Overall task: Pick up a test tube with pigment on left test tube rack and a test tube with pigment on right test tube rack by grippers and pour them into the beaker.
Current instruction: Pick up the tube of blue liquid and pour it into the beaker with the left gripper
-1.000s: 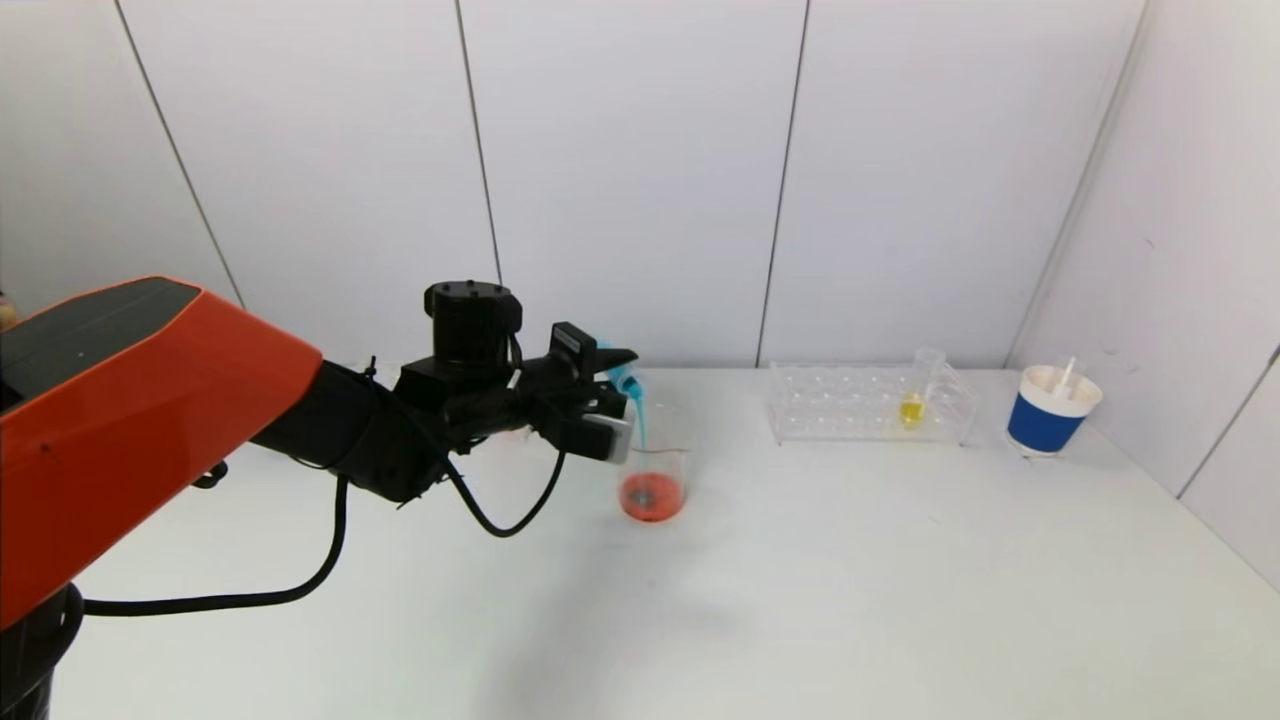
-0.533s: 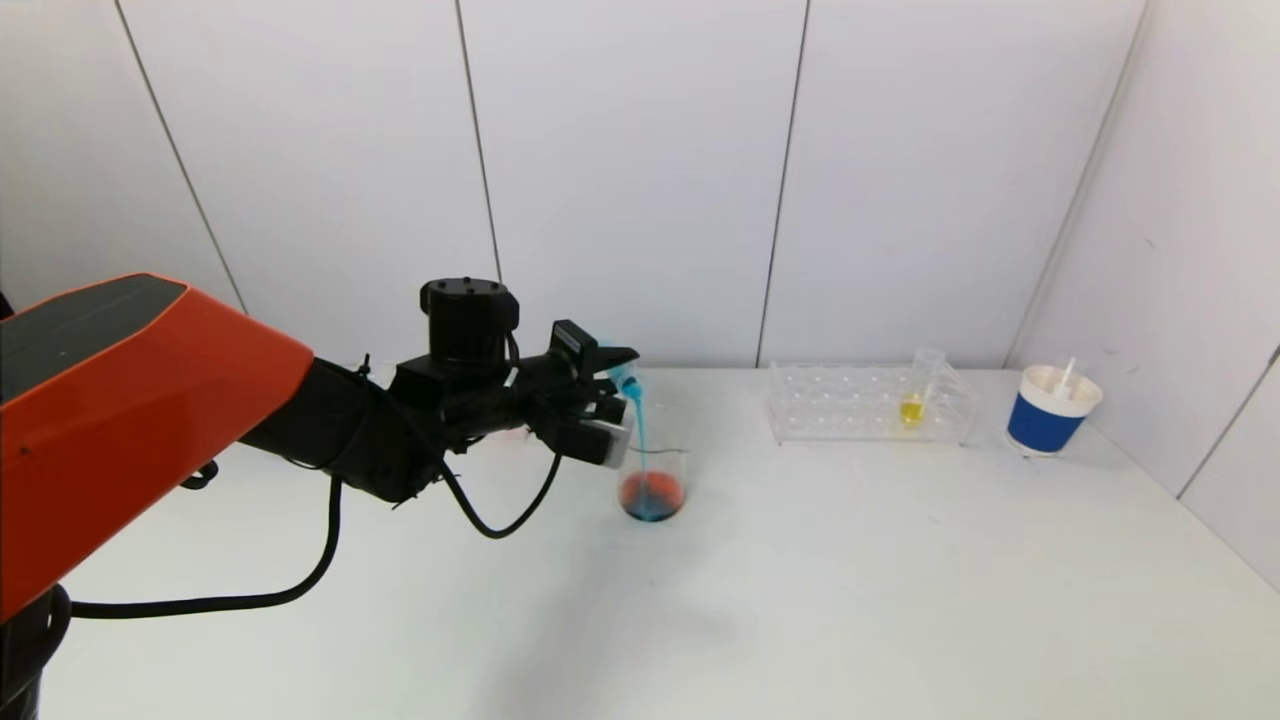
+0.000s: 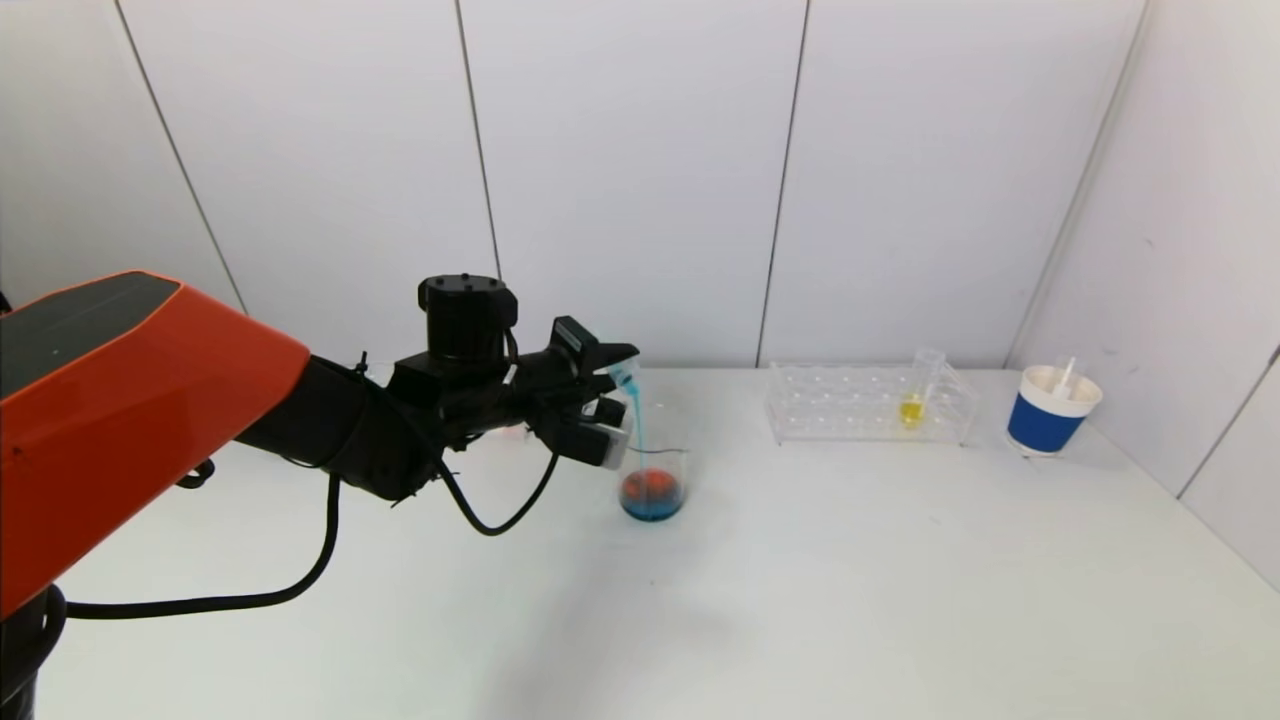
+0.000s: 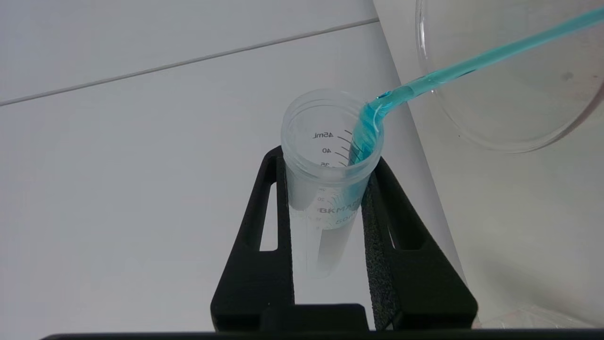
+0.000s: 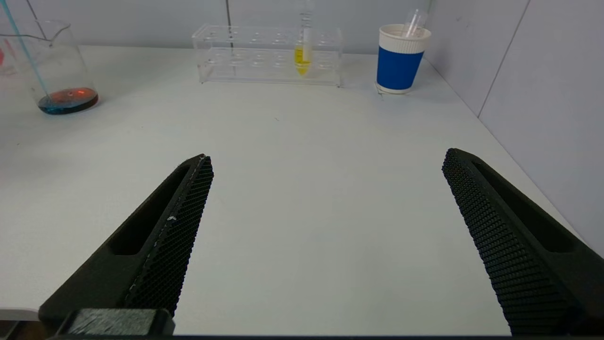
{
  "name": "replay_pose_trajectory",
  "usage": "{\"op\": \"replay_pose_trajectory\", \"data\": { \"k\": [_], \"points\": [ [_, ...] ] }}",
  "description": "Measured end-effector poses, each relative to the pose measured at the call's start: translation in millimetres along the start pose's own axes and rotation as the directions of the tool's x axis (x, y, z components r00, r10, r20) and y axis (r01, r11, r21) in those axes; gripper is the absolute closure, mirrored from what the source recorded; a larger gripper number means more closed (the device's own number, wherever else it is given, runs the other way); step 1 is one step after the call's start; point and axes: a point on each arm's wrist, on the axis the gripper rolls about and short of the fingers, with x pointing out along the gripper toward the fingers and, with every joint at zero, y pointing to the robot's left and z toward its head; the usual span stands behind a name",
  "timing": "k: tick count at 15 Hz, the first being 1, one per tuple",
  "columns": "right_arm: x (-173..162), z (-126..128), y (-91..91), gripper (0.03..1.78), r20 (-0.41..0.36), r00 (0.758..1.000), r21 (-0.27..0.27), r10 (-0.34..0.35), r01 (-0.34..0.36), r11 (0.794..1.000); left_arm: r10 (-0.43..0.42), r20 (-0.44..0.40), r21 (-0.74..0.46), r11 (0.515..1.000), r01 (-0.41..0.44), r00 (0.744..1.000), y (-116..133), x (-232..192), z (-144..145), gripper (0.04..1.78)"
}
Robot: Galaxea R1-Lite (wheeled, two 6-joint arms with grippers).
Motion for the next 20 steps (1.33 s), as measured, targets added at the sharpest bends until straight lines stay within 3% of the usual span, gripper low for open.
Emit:
{"op": "replay_pose_trajectory", "data": {
  "k": [10,20],
  "points": [
    [0,0,0.0,0.04,0.000,1.000,0.000,0.000,0.000,1.000,0.117,-0.028,0.131,0.985,-0.112,0.993,1,10,-5,1.38],
    [0,0,0.0,0.04,0.000,1.000,0.000,0.000,0.000,1.000,0.114,-0.007,0.170,0.979,-0.111,0.993,-3,16,1,1.38]
  ]
}}
